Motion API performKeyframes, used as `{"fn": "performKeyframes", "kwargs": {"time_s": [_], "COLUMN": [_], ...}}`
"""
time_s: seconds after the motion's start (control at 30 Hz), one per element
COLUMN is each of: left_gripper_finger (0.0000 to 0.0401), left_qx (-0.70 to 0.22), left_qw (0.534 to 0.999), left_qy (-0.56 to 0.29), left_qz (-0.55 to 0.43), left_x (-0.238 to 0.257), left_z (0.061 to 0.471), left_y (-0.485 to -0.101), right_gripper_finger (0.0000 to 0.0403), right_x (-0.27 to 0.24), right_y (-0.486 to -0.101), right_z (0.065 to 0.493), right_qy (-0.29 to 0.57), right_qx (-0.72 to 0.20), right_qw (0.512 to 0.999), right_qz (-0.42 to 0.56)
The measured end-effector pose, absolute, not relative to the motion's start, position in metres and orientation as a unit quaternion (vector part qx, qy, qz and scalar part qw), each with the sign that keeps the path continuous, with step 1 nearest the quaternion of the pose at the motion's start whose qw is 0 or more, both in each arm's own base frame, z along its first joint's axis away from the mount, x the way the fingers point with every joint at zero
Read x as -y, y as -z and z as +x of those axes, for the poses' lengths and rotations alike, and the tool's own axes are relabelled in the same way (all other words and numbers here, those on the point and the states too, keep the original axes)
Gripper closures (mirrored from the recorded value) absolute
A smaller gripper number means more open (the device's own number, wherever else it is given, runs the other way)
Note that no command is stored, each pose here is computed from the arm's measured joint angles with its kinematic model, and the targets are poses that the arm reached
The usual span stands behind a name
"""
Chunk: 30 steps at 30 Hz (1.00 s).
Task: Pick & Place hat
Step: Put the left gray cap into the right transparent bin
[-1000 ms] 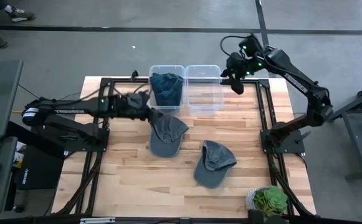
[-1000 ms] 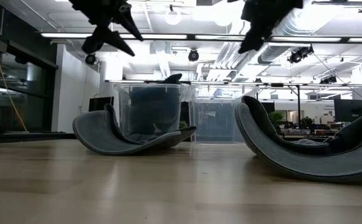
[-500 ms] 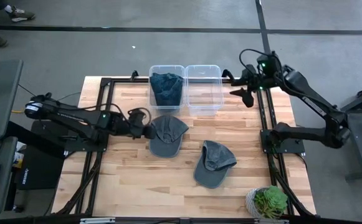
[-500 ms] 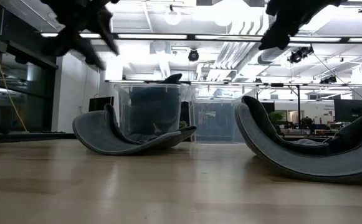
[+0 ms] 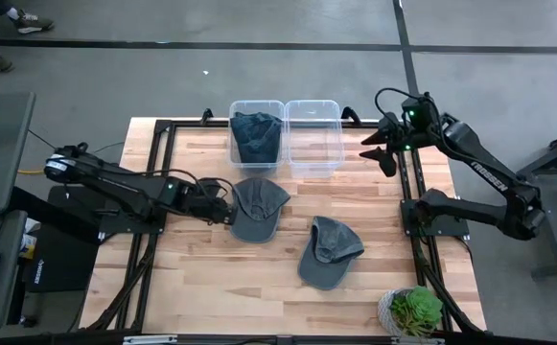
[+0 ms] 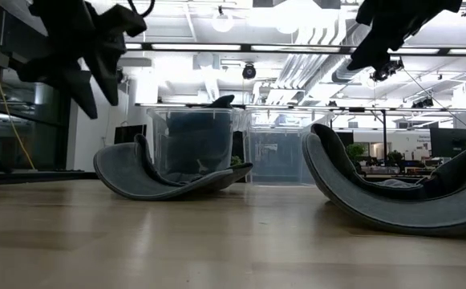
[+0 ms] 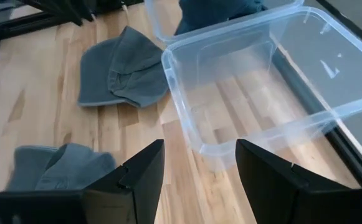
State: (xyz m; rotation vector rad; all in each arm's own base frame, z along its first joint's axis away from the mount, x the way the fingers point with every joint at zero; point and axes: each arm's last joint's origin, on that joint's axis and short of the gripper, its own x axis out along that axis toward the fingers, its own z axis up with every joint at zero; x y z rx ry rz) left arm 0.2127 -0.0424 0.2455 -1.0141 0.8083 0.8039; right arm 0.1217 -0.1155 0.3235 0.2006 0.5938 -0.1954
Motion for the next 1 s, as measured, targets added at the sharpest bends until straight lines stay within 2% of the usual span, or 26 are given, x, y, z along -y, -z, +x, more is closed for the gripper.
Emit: {"fn": "performKeyframes", "kwargs": {"time_s": [0.1, 0.2, 0.5, 0.6, 0.83, 1.0], "left_gripper_finger": [0.0268, 0.0248, 0.0103, 0.0074, 0.0066, 0.0066], "left_qx": [-0.373, -0.378, -0.399, -0.397, -0.429, -0.436], "left_qw": [0.72, 0.717, 0.677, 0.694, 0.682, 0.687], "left_qy": [-0.371, -0.374, -0.405, -0.383, -0.383, -0.349], "left_qz": [-0.453, -0.45, -0.468, -0.464, -0.451, -0.465], "left_x": [0.043, 0.044, 0.035, 0.026, -0.005, -0.02], "left_z": [0.216, 0.22, 0.233, 0.245, 0.258, 0.268], "left_y": [-0.241, -0.236, -0.219, -0.215, -0.197, -0.191], "right_gripper_finger": [0.021, 0.021, 0.021, 0.021, 0.021, 0.021], "right_x": [0.115, 0.115, 0.116, 0.116, 0.116, 0.116], "right_y": [-0.323, -0.323, -0.324, -0.324, -0.325, -0.325], "right_z": [0.122, 0.122, 0.122, 0.122, 0.123, 0.123], "right_qy": [0.091, 0.091, 0.091, 0.091, 0.091, 0.091], "right_qx": [-0.29, -0.29, -0.288, -0.287, -0.285, -0.285], "right_qw": [0.947, 0.948, 0.948, 0.949, 0.95, 0.95], "right_qz": [0.1, 0.1, 0.097, 0.095, 0.093, 0.093]}}
